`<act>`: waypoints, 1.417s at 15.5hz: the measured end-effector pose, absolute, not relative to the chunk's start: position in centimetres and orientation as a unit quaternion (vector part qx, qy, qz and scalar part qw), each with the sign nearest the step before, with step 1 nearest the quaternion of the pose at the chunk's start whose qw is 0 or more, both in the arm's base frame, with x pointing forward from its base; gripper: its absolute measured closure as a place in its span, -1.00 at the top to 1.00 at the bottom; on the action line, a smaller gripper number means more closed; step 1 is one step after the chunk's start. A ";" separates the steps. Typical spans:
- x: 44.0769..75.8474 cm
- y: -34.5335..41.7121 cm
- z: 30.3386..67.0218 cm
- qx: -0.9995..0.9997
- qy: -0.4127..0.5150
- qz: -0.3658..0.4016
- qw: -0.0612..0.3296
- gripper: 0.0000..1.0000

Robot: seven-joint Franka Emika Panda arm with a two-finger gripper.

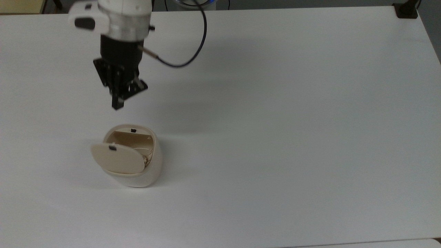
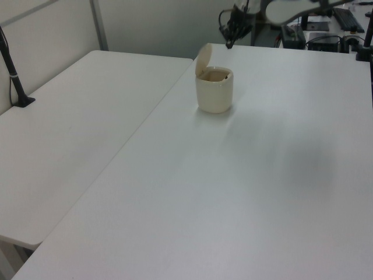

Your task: Open the trash bin

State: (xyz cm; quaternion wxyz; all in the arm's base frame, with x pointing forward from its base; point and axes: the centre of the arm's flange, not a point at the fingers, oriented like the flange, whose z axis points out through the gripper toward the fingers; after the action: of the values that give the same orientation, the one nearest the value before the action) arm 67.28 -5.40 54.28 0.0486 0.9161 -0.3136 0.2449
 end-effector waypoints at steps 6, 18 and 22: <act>61.4 -0.4 60.7 0.939 -0.299 0.165 0.029 -0.72; 55.8 3.3 60.7 0.997 -0.053 0.056 -0.005 1.00; 55.8 2.6 60.7 0.998 -0.004 0.056 -0.001 1.00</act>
State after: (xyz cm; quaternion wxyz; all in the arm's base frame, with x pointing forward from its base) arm 55.84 2.55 60.72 -0.0013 0.9984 -0.0041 0.0559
